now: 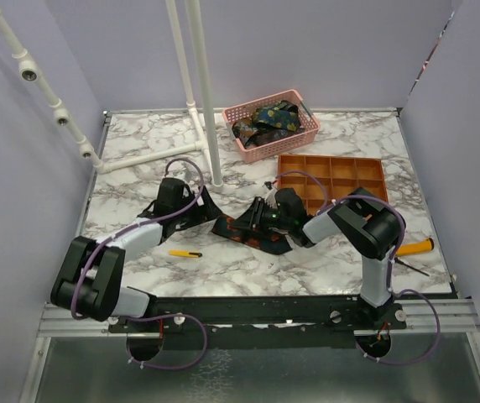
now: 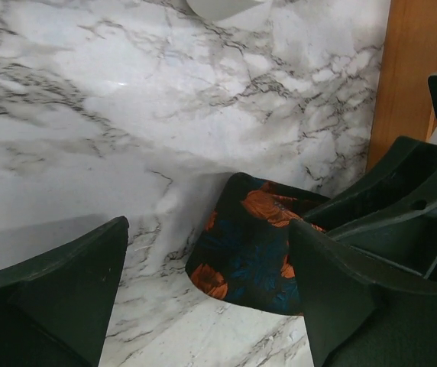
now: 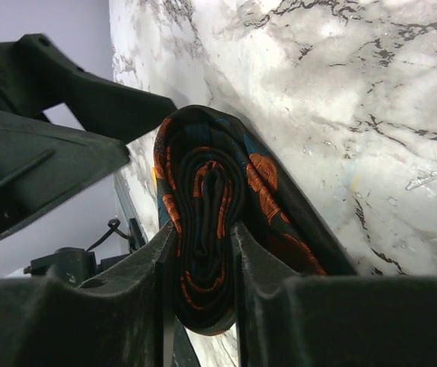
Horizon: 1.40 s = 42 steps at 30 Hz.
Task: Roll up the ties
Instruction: Roll the tie at the center of the board.
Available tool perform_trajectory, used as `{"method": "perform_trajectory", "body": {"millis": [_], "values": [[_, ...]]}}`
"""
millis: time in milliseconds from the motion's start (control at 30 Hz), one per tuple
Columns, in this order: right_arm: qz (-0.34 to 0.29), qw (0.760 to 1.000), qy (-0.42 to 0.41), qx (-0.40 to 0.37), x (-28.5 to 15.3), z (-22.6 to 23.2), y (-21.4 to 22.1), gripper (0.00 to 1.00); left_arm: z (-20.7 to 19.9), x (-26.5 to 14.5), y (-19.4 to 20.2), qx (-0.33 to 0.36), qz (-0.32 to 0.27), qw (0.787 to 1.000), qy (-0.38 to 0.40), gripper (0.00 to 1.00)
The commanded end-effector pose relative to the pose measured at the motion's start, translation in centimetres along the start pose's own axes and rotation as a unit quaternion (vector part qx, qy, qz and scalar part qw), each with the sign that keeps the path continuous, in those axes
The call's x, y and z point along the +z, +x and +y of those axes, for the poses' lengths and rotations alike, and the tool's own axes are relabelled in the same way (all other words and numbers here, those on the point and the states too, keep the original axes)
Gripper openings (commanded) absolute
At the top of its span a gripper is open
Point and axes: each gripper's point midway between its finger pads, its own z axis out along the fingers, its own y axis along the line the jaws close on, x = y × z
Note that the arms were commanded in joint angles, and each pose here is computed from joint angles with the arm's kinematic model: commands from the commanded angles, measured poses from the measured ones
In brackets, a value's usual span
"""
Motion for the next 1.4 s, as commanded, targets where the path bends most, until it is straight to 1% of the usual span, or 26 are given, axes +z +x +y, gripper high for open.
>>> {"method": "perform_trajectory", "body": {"millis": [0,67,167,300,400,433,500,533,633,767,833,933,1133,1367], "values": [[0.011,1.000,0.000,-0.007,0.1,0.0,0.2,0.36,-2.7,0.8,1.3,0.036,0.077,0.992,0.089,0.85],[0.004,1.000,0.022,-0.015,-0.5,-0.1,-0.1,0.47,-2.2,1.1,1.5,0.041,0.087,0.992,0.079,0.85],[-0.006,0.998,0.059,-0.036,-1.7,0.1,-0.8,0.57,-1.8,1.2,1.8,0.048,0.093,0.992,0.076,0.85],[-0.009,0.992,0.116,-0.054,-3.4,-0.3,-1.1,0.63,-1.5,1.3,2.1,0.047,0.101,0.991,0.074,0.85],[-0.015,0.986,0.147,-0.072,-4.9,-0.4,-1.4,0.64,-1.4,1.3,1.9,0.044,0.098,0.991,0.073,0.85],[-0.013,0.984,0.157,-0.084,-5.3,-0.4,-1.3,0.64,-1.4,1.3,1.8,0.044,0.097,0.992,0.073,0.85],[-0.004,0.982,0.160,-0.103,-5.8,0.3,-0.9,0.59,-1.4,1.4,1.7,0.042,0.095,0.992,0.070,0.85],[0.003,0.981,0.162,-0.109,-6.0,0.5,-0.5,0.56,-1.4,1.4,1.6,0.041,0.095,0.992,0.069,0.85],[0.026,0.980,0.156,-0.123,-6.3,1.4,0.6,0.41,-1.4,1.4,1.4,0.037,0.091,0.993,0.067,0.85],[0.042,0.983,0.129,-0.125,-6.3,3.2,1.8,0.32,-1.3,1.4,0.9,0.034,0.078,0.995,0.061,0.85],[0.050,0.985,0.117,-0.118,-5.8,3.9,2.2,0.31,-1.5,1.4,0.7,0.032,0.075,0.995,0.062,0.85],[0.051,0.985,0.127,-0.102,-4.9,3.2,2.1,0.29,-1.5,1.5,0.8,0.030,0.076,0.995,0.064,0.85],[0.021,0.979,0.189,-0.072,-3.8,0.0,1.1,0.27,-1.3,1.3,1.3,0.030,0.082,0.994,0.065,0.85],[0.016,0.968,0.245,-0.050,-4.1,-3.7,1.0,0.25,-1.6,1.2,1.3,0.033,0.084,0.993,0.074,0.85]]}}
